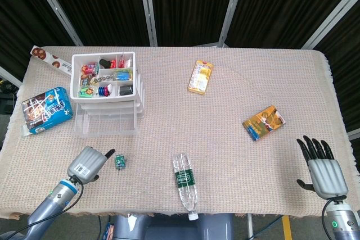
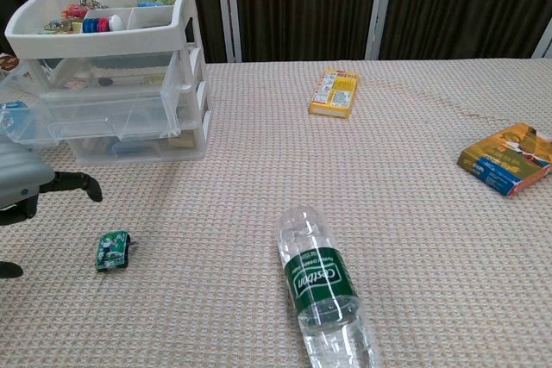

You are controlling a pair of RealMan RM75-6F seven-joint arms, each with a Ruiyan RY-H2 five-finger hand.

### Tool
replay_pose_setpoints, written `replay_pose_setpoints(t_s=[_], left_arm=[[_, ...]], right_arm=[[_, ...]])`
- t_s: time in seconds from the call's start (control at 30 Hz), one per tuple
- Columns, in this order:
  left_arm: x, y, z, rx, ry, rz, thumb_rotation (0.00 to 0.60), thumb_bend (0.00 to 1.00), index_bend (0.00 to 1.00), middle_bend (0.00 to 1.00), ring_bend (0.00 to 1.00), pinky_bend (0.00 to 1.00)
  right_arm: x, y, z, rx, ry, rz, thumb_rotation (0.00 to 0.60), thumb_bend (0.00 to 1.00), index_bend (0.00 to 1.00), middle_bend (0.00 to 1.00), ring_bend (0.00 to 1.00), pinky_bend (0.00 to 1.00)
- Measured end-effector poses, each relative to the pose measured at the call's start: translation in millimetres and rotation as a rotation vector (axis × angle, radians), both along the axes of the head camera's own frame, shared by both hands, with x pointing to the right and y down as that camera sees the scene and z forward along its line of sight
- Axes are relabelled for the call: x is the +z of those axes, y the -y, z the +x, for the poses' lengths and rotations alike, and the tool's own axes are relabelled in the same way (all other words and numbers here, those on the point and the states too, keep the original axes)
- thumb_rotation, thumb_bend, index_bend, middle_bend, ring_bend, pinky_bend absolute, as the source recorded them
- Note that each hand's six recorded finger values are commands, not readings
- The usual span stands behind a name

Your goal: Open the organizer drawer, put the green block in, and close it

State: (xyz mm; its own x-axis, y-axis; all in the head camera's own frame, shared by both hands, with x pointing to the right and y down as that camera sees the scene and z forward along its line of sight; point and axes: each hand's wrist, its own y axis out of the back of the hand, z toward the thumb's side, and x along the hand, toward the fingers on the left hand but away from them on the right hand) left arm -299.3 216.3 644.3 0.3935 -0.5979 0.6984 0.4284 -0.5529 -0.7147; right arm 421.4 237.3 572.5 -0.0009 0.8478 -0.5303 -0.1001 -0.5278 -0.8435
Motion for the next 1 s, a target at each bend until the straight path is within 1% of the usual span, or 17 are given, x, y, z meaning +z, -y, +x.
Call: replay_pose_setpoints(t_s=[0.1,0.33,0.6,0.67,0.83,0.9,0.97,1.0], left_arm=[[9.9,2.9,10.9,0.022,0.018,-0.004,0.6,0.14,0.2,0.98,0.85,0.66],[25.7,5.4,29.8,0.059,0.024,0.007,0.6,0.14,0.24,0.98,0.85,0.66],[36.8,5.7,43.6,0.081,0.021,0.008,0.6,0.15,0.25,0.98,0.85,0.66],[39.1,5.9,45.9,0.086,0.024,0.009,0.6,0.16,0.27,0.98,0.85,0.66],[45.5,6.4,49.2,0.077,0.031,0.002,0.6,0.24,0.34,0.98,0.85,0.66],[47.3,6.5,49.5,0.078,0.038,0.003,0.6,0.31,0.41,0.98,0.85,0.66],[48.8,6.0,49.6,0.075,0.04,-0.002,0.6,0.42,0.53,0.98,0.85,0.66],[49.4,5.5,49.7,0.071,0.039,-0.006,0.6,0.45,0.56,0.98,0.85,0.66]], right_arm=[[-0.1,0.1,0.0,-0.001,0.001,0.0,0.6,0.0,0.05,0.0,0.0,0.0],[-0.5,0.4,0.4,0.002,0.002,0.003,0.6,0.0,0.05,0.0,0.0,0.0],[-0.7,0.6,0.5,0.003,0.005,0.004,0.6,0.0,0.05,0.0,0.0,0.0],[-0.8,0.6,0.7,0.003,0.006,0.003,0.6,0.0,0.05,0.0,0.0,0.0],[-1.1,0.7,0.9,0.004,0.007,0.005,0.6,0.0,0.05,0.0,0.0,0.0],[-1.1,0.6,0.9,0.004,0.008,0.004,0.6,0.0,0.05,0.0,0.0,0.0],[-1.3,0.7,0.9,0.004,0.008,0.005,0.6,0.0,0.05,0.0,0.0,0.0],[-1.4,0.8,0.9,0.005,0.008,0.006,0.6,0.0,0.05,0.0,0.0,0.0]])
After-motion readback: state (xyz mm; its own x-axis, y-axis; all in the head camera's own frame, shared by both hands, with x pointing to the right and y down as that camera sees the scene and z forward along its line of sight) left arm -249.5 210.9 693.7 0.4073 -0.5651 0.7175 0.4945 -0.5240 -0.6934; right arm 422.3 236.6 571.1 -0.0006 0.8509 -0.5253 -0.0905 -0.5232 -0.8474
